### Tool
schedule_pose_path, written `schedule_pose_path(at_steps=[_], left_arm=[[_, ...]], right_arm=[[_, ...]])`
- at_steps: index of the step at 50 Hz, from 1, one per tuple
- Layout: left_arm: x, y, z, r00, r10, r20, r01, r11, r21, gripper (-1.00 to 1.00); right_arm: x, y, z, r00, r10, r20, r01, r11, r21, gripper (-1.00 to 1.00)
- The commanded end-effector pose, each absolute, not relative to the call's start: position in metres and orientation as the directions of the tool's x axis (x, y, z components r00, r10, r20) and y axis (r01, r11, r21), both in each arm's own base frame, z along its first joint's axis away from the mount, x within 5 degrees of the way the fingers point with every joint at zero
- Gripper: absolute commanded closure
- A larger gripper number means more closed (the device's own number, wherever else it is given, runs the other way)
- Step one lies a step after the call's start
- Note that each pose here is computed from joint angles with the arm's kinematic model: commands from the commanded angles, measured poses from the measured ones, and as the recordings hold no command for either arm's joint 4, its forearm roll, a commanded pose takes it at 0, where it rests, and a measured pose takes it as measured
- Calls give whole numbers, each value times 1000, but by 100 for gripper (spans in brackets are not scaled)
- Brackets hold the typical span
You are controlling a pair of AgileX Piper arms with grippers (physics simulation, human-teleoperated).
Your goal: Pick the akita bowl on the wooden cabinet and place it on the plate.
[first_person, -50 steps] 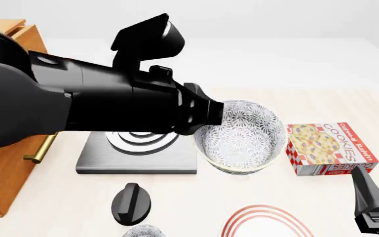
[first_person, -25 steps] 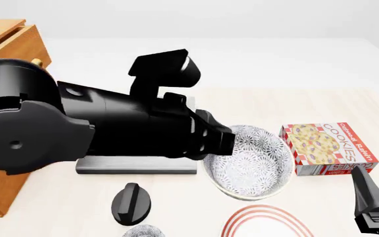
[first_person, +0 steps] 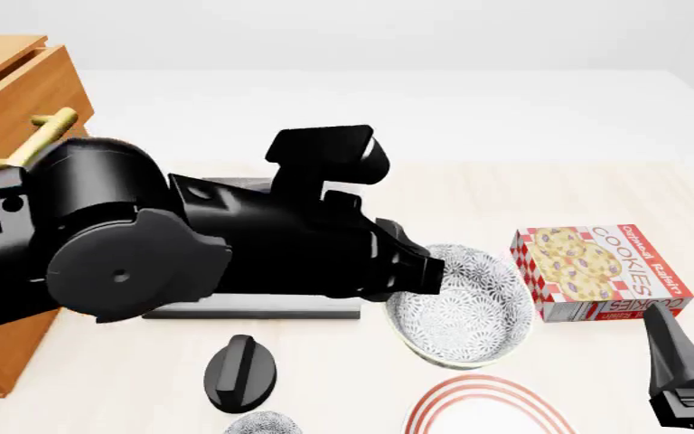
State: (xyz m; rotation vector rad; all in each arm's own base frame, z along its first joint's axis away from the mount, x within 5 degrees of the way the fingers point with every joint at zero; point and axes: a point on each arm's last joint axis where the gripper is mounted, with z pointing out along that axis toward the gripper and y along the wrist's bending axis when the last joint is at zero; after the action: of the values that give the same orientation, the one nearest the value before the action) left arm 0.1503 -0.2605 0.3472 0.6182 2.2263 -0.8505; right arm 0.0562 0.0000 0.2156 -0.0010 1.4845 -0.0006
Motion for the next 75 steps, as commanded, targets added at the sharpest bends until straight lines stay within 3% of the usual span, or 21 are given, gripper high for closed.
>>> schedule_pose_path(at_steps=[1,75], left_arm=[[159,-268,336,-675,188,-713,609,688,-395,100],[173,-308,295,-699,221,-680,602,695,-394,100]], right_arm=[[56,0,216,86,-1,-996,0,1000,-1,-100],[56,0,216,86,-1,-996,0,1000,-1,-100]])
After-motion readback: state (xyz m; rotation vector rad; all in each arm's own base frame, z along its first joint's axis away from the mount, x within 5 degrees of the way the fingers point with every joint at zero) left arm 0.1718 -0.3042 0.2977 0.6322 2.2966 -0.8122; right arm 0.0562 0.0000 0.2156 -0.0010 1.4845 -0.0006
